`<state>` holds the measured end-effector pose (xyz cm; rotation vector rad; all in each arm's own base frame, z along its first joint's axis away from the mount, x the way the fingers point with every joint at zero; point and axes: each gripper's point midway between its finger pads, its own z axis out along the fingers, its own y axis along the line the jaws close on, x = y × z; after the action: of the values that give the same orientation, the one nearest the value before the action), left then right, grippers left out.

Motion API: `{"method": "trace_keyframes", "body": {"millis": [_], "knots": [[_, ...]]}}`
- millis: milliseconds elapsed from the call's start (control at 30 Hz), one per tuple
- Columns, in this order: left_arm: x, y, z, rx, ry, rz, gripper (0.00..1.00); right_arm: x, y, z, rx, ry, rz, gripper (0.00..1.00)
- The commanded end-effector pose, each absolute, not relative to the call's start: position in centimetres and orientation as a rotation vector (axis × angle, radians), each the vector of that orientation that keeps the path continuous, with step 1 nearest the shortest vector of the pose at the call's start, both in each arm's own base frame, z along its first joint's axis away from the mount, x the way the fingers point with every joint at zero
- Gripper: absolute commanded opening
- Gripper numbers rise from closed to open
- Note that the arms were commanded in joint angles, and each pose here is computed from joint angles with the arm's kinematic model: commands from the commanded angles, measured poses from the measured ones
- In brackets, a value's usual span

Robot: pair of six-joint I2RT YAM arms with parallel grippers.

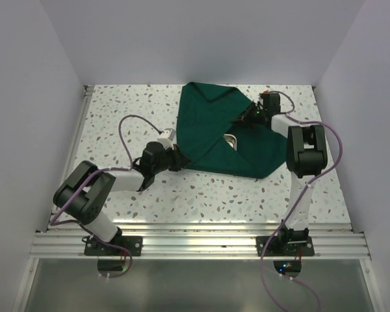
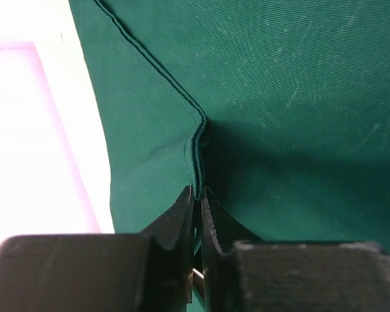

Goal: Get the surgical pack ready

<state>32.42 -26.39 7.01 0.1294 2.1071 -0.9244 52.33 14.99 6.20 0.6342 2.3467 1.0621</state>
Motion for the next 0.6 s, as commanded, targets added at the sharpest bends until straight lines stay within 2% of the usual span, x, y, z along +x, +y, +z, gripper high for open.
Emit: {"method": "trace_keyframes", "body": {"millis": [0,33,67,200,300,567], "knots": [[32.3,-26.7,7.1,0.106,2.053,-0.942,0.13,53.0,13.1,6.8,0.632,2.310,1.011,0.10],[32.0,-26.8,6.7,0.109,2.064,-0.935,0.12,53.0,12.9,7.1,0.634,2.302,1.007,0.14],[32.1,-26.7,6.5,0.100,2.068,-0.916,0.12,53.0,12.6,7.2,0.634,2.301,0.991,0.27],[31.8,-26.8,6.9,0.119,2.065,-0.881,0.12,52.1,10.4,7.4,0.660,2.306,0.902,0.47],[31.9,-26.9,7.6,0.134,2.055,-0.870,0.13,51.2,6.7,8.3,0.705,2.277,0.806,0.50],[32.1,-27.3,9.1,0.171,2.061,-0.857,0.14,46.5,-2.4,10.8,0.818,2.188,0.395,0.48]]}}
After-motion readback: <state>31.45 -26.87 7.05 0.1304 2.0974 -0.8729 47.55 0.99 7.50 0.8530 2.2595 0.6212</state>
